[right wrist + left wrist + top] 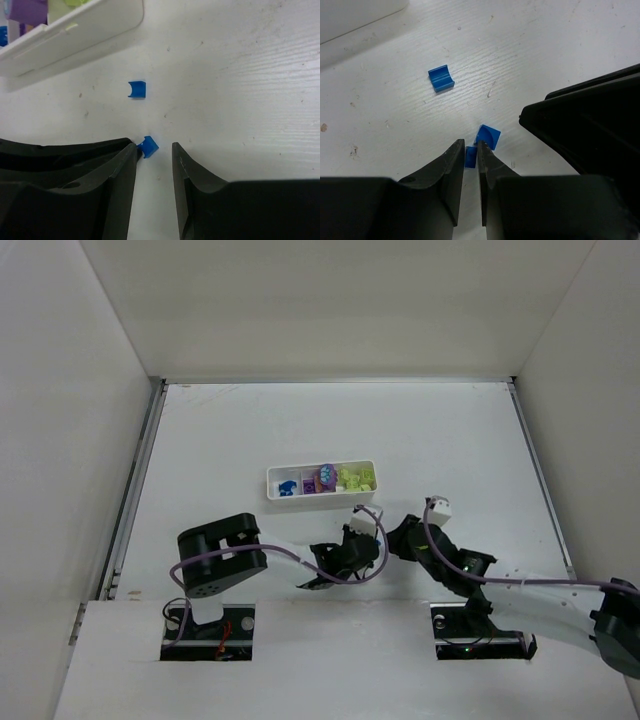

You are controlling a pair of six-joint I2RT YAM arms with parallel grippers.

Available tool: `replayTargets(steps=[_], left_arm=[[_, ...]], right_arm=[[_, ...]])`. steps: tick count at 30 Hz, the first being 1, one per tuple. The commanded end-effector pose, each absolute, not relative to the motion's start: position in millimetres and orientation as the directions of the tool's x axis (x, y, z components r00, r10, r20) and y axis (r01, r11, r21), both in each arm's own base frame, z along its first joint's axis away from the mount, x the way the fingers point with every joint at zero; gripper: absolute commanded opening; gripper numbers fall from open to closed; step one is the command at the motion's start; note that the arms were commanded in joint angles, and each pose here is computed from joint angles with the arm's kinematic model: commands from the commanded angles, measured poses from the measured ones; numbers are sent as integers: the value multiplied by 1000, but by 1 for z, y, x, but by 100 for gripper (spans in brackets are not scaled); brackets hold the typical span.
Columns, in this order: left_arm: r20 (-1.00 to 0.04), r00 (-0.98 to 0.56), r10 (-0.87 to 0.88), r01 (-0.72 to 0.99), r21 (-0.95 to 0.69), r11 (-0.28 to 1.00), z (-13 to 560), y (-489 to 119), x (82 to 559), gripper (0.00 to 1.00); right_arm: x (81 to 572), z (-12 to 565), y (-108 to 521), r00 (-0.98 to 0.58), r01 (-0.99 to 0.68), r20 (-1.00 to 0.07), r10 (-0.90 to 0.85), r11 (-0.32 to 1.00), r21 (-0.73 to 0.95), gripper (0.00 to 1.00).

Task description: Sort the legos into containers by color

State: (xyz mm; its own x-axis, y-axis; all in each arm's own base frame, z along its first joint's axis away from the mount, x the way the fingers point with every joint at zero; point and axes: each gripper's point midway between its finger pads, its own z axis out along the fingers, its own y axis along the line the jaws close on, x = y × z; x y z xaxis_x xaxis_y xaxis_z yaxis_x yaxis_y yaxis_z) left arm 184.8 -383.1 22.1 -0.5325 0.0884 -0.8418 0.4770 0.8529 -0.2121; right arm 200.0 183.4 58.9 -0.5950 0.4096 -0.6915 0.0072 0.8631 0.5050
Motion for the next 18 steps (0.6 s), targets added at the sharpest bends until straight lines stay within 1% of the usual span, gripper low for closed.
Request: replayTargets(steps=[1,10,18], left_arm=[[-842,-531,96,480,-206,853,30,-371,183,14],[-839,-544,22,441,-264,858,45,-344,183,13],[-833,-548,-76,389,-334,859,63,-318,193,13]], right_arm=[[199,61,189,-602,11,-690,401,869,495,41],[192,51,216,-653,-21,-698,293,915,403,48],[195,51,227,-648,-22,-713,270,928,372,48]])
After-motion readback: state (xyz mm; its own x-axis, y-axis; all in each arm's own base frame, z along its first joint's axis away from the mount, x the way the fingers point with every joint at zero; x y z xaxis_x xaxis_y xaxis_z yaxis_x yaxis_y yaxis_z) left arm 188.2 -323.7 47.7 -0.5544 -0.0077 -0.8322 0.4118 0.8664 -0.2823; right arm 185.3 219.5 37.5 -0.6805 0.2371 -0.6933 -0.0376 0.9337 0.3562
